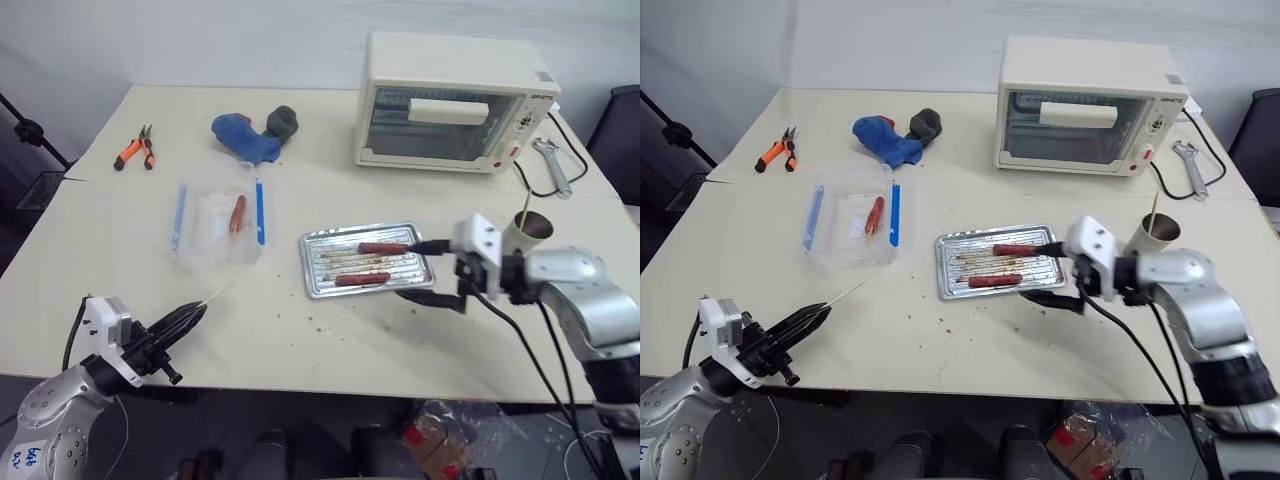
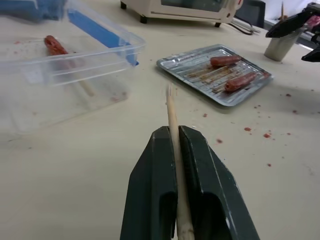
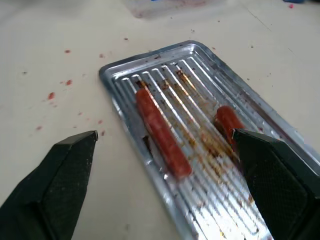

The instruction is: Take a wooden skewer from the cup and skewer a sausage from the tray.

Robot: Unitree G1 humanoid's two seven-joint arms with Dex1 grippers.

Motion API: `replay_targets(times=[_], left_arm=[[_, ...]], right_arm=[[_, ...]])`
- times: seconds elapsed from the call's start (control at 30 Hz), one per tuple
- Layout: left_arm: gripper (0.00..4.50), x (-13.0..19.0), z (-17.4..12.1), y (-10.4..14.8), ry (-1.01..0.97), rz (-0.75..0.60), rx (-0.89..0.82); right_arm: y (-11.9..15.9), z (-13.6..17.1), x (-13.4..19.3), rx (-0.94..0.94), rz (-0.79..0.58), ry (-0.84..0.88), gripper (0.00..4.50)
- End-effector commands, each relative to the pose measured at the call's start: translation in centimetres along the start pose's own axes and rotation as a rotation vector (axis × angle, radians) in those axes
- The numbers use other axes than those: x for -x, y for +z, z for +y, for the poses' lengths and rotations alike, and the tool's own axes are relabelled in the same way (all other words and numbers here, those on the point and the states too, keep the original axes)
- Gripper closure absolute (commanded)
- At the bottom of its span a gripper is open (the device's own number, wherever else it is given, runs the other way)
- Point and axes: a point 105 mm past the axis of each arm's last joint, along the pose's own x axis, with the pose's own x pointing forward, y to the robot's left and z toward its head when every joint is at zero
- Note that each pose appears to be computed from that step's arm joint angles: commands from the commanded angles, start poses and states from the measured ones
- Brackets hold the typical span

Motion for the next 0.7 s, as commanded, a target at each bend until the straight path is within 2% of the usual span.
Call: replay_targets(times=[0.03,0.13,0.23,0.4,0.5,0.67,0.7], left_arm=[[4.5,-0.7,0.0,0.8,-0.005,-0.026,-0.045],[4.5,-1.2,-0.4,0.9,-0.02,-0.033,-0.048],[4.5,-1.7,-1.0,0.7,-0.036,-0.035,-0.045],[4.5,-2.2,-1.9,0.4,-0.056,-0.038,-0.034],[4.5,-2.4,-2.2,0.4,-0.058,-0.043,-0.031],[4.5,-2.6,-2.4,0.5,-0.063,-0.045,-0.027],[4.5,-2.6,-2.4,0.4,-0.064,-0.044,-0.026]], right_arm=[[0.5,-0.5,-1.9,-0.007,0.051,-0.012,0.02],[1.0,-0.2,-3.5,-0.037,0.076,0.028,0.02],[0.3,0.3,-4.7,-0.021,0.137,0.071,0.02],[-0.3,0.4,-6.3,-0.02,0.157,0.074,0.02],[-0.2,0.2,-6.9,-0.021,0.149,0.072,0.64],[0.2,0.3,-7.5,-0.049,0.123,0.088,2.3],[0.3,0.4,-7.5,-0.056,0.118,0.094,2.3]])
